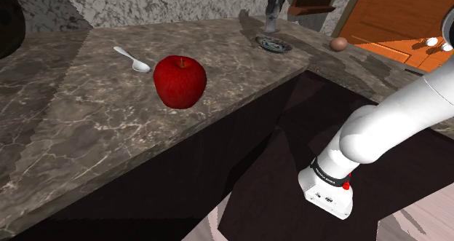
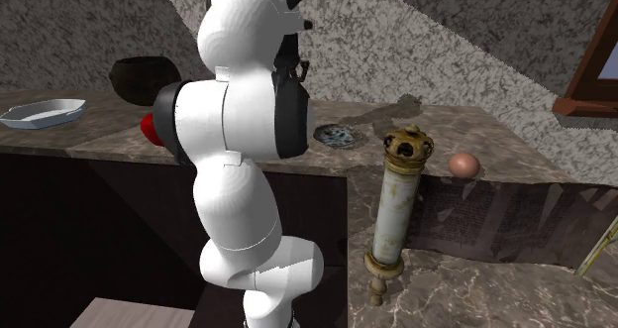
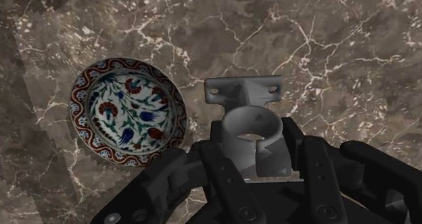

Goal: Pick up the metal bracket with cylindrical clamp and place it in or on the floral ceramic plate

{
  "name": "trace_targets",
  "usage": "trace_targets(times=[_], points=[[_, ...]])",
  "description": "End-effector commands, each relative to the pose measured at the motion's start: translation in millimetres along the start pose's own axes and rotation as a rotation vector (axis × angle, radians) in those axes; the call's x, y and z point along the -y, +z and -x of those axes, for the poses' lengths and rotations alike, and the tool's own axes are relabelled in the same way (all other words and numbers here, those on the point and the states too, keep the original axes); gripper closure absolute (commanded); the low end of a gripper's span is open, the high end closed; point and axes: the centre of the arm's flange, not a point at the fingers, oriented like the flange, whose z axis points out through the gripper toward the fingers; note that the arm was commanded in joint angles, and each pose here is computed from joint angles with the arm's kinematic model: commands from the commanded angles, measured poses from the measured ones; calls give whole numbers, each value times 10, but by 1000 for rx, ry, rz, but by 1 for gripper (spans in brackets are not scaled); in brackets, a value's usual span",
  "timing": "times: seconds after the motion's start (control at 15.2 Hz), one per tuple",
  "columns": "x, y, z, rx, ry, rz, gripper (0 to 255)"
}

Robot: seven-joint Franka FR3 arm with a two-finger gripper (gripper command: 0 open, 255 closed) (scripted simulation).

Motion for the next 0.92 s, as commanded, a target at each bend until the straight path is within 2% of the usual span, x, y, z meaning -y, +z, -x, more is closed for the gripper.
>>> trace_targets(times=[0.0, 0.66, 0.86], points=[[-243, -13, -69, 0, -1, 0, 255], [-1517, -100, -403, 0, -1, 0, 255], [-1576, 1, -416, 0, -1, 0, 255]])
